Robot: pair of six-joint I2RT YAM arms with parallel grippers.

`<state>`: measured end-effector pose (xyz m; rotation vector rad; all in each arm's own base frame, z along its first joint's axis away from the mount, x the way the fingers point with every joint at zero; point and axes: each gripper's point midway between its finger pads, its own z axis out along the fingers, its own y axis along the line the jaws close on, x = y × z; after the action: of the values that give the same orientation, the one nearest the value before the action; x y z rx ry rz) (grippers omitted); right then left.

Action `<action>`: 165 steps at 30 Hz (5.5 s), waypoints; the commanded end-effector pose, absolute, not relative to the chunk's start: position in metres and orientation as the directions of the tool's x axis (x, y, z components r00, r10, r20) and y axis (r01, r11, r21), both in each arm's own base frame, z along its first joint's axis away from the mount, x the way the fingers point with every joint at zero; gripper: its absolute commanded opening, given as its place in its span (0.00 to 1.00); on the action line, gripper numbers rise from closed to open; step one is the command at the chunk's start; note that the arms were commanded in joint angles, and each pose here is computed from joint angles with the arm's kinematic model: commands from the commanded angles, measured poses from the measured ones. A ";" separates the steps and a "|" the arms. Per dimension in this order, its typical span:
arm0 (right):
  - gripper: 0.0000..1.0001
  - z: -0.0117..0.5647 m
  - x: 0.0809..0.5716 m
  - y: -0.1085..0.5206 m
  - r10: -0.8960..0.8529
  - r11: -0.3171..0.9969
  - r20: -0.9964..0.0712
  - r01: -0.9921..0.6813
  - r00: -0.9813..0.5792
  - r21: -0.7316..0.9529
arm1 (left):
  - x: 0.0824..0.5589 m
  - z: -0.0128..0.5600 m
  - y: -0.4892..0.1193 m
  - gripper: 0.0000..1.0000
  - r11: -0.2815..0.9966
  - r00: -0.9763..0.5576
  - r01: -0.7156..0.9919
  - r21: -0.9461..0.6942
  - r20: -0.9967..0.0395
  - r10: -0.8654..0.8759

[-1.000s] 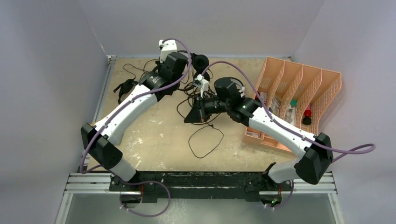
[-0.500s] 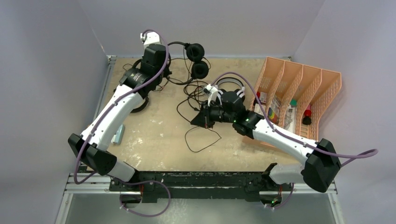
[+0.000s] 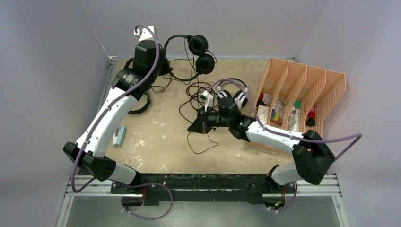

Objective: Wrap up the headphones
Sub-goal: Wrap the headphones cable around the headphones.

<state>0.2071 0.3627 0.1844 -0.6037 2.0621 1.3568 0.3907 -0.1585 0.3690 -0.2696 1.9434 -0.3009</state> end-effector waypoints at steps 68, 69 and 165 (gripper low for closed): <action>0.00 0.332 0.263 0.279 -0.021 0.235 -0.612 -0.599 -0.790 0.766 | 0.334 0.254 -0.162 0.00 0.889 -0.417 0.045 0.455 -0.800 0.431; 0.00 0.333 0.260 0.283 -0.023 0.237 -0.617 -0.604 -0.787 0.761 | 0.336 0.256 -0.161 0.00 0.893 -0.423 0.020 0.450 -0.806 0.415; 0.00 0.206 0.256 0.243 0.094 0.538 -0.649 -0.510 -0.755 0.671 | 0.276 0.406 -0.207 0.00 0.731 -0.215 0.664 -0.155 -0.977 -0.012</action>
<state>0.2494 0.2572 0.1809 -0.2937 2.1508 1.2382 0.2799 -0.2289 0.4199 0.4310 1.7043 -0.8456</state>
